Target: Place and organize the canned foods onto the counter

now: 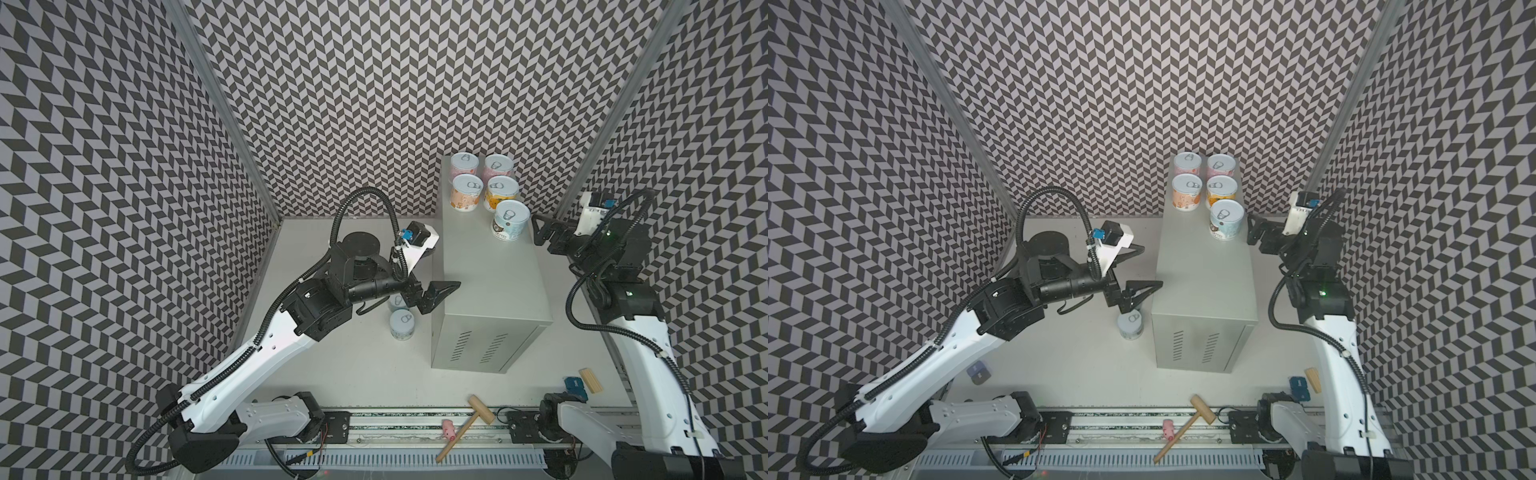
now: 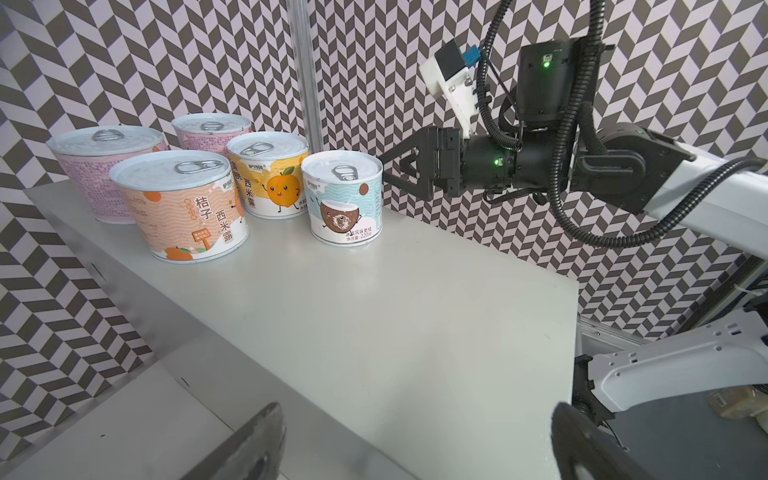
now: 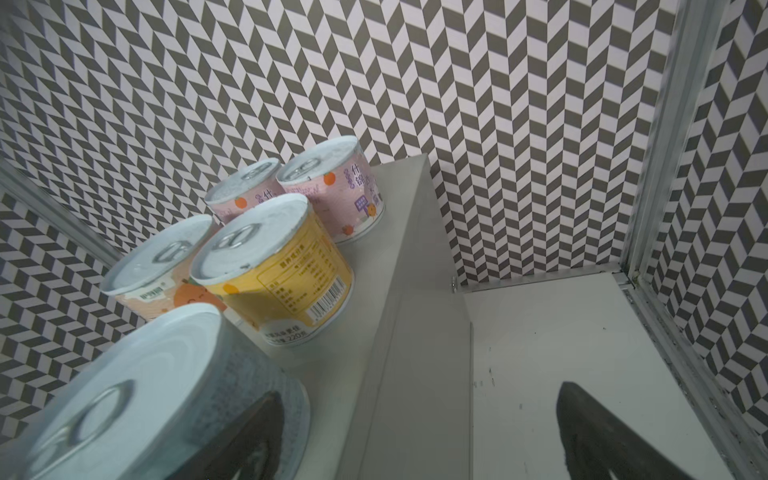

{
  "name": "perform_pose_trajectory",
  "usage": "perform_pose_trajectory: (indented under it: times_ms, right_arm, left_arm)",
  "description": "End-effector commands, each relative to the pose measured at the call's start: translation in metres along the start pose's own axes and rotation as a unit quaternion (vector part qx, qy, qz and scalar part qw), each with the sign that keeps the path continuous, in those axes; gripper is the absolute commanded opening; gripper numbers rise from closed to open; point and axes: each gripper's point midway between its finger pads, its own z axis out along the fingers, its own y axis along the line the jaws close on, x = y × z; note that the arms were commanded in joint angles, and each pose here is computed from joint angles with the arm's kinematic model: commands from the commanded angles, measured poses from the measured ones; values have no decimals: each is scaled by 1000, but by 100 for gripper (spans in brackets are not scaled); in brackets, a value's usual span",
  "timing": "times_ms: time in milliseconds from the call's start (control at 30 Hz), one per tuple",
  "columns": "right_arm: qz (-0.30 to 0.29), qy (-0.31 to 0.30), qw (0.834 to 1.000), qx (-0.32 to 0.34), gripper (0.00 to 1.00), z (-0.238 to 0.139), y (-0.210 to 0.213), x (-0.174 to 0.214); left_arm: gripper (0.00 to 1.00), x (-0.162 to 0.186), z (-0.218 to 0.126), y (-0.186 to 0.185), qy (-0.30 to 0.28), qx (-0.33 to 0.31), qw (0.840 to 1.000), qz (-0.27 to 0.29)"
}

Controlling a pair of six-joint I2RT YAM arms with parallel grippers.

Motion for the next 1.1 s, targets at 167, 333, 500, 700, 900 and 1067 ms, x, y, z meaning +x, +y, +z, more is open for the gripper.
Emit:
perform_pose_trajectory:
  times_ms: [167, 333, 500, 700, 900, 1067]
  right_arm:
    - [-5, -14, 999, -49, 99, 9, 13, -5]
    - [-7, -3, 998, -55, 99, 14, 13, 3]
    - [-7, -1, 998, -66, 99, 15, 16, 4]
    - [-9, 0, 998, -67, 99, 15, 16, 5]
    - [-10, 1, 998, -65, 99, 15, 15, 6]
    - [-14, -4, 998, -58, 99, 13, 14, 3]
  left_arm:
    - [100, 2, 2, 1, 2, -3, 1000, 8]
    - [100, 3, 3, 2, 3, -4, 1000, 9]
    - [100, 3, 4, 2, 3, -4, 1000, 9]
    - [100, 3, 4, 2, 3, -4, 1000, 8]
    - [100, 3, 4, 2, 3, -4, 1000, 8]
    - [100, 3, 6, 2, 5, -4, 1000, 7]
